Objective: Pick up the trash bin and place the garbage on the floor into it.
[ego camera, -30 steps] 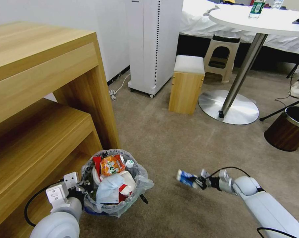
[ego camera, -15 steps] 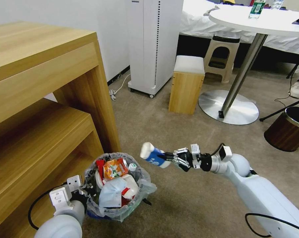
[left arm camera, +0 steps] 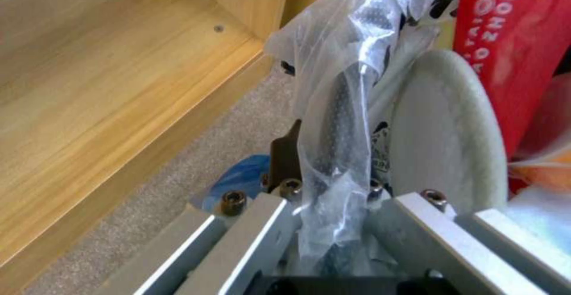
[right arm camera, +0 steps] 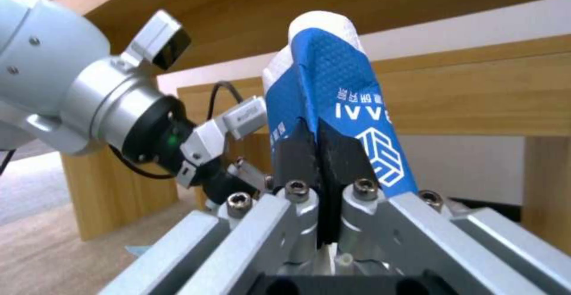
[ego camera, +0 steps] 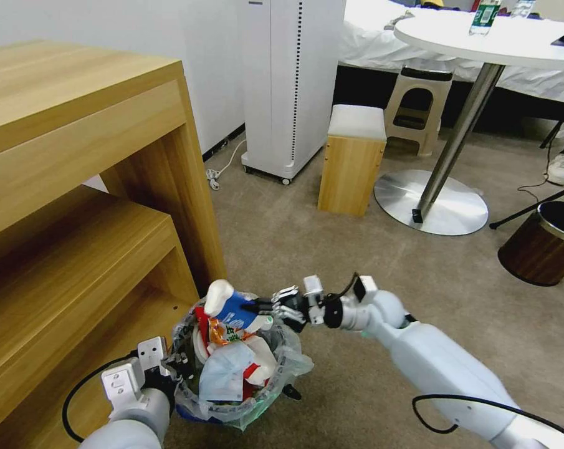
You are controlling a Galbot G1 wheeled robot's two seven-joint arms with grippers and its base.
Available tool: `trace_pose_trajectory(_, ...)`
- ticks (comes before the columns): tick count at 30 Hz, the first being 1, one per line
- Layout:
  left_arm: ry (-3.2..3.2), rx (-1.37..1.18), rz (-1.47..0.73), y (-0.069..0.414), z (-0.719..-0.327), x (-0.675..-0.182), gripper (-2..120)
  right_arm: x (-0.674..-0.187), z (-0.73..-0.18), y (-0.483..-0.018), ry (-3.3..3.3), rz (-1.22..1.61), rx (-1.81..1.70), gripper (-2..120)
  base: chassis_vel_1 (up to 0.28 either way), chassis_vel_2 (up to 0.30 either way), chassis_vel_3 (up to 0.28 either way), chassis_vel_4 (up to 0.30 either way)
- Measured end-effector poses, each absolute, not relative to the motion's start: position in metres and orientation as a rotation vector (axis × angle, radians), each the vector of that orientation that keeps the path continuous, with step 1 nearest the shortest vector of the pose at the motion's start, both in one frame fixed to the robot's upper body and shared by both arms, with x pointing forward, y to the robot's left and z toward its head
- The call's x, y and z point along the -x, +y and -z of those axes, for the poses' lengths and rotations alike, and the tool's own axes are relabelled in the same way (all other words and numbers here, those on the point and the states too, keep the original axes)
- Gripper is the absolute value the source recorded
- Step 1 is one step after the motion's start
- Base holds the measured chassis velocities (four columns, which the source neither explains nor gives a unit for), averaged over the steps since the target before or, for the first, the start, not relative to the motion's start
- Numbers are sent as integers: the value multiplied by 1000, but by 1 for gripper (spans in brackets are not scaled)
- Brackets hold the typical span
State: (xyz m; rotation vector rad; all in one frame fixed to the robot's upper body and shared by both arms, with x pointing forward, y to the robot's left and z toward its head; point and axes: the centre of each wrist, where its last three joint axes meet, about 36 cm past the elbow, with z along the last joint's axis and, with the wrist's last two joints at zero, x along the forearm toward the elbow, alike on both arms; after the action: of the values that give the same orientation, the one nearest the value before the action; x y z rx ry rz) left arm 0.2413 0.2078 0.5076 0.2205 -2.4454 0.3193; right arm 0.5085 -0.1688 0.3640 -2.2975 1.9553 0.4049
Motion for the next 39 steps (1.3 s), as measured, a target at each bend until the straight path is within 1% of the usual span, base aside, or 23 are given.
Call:
trace_pose_trajectory(5,-2449,-217,-316,208,-509,-241,0,-507,-360,-162,1939,-393,2321,0,0,0,0,0)
trace_pose_trajectory(6,-2451,-216,-316,209,-509,-242,0,-507,-360,-163,1940,-383,2326,1,0,0,0,0)
trace_pose_trajectory(8,-2454,-215,-316,209,-510,-242,0,-506,-358,-166,1947,-361,2336,7,0,0,0,0)
trace_pose_trajectory(9,-2454,-215,-316,209,-510,-242,0,-506,-358,-166,1947,-361,2336,7,0,0,0,0)
trace_pose_trajectory(10,-2456,-214,-316,210,-510,-243,0,-506,-357,-170,1955,-349,2339,15,0,0,0,0)
trace_pose_trajectory(11,-2459,-214,-317,210,-511,-244,0,-506,-357,-174,1963,-339,2340,18,0,0,0,0)
trace_pose_trajectory(12,-2462,-216,-319,211,-511,-245,0,-506,-357,-180,1961,-327,2343,25,0,0,0,0)
trace_pose_trajectory(13,-2462,-216,-319,211,-511,-245,0,-506,-357,-180,1961,-327,2343,25,0,0,0,0)
trace_pose_trajectory(15,-2463,-218,-322,212,-511,-247,0,-507,-360,-188,1954,-312,2346,32,0,0,0,0)
trace_pose_trajectory(16,-2466,-221,-325,214,-511,-249,0,-508,-363,-196,1950,-298,2344,39,0,0,0,0)
trace_pose_trajectory(17,-2466,-221,-325,214,-511,-249,0,-508,-363,-196,1950,-298,2344,39,0,0,0,0)
trace_pose_trajectory(20,-2468,-248,-321,222,-508,-257,0,-508,-375,-221,1971,-283,2288,54,0,0,0,0)
trace_pose_trajectory(21,-2468,-248,-321,222,-508,-257,0,-508,-375,-221,1971,-283,2288,54,0,0,0,0)
trace_pose_trajectory(22,-2466,-257,-317,224,-506,-259,0,-505,-378,-227,1994,-293,2250,57,0,0,0,0)
trace_pose_trajectory(24,-2458,-281,-312,229,-500,-265,0,-495,-385,-238,2074,-333,2121,69,0,0,0,0)
trace_pose_trajectory(25,-2458,-281,-312,229,-500,-265,0,-495,-385,-238,2074,-333,2121,69,0,0,0,0)
trace_pose_trajectory(26,-2454,-288,-311,230,-498,-267,0,-489,-387,-241,2112,-349,2061,72,0,0,0,0)
trace_pose_trajectory(28,-2445,-305,-311,233,-491,-272,0,-476,-391,-250,2207,-389,1899,83,0,0,0,0)
trace_pose_trajectory(29,-2445,-305,-311,233,-491,-272,0,-476,-391,-250,2207,-389,1899,83,0,0,0,0)
trace_pose_trajectory(31,-2433,-319,-311,235,-485,-277,0,-465,-396,-260,2271,-406,1770,91,0,0,0,0)
trace_pose_trajectory(32,-2423,-327,-310,236,-481,-279,0,-460,-399,-267,2296,-401,1707,96,0,0,0,0)
trace_pose_trajectory(35,-2406,-340,-306,239,-475,-281,0,-452,-405,-279,2325,-393,1622,100,0,0,0,0)
trace_pose_trajectory(39,-2381,-345,-308,241,-468,-282,0,-439,-411,-292,2343,-380,1553,100,0,0,0,0)
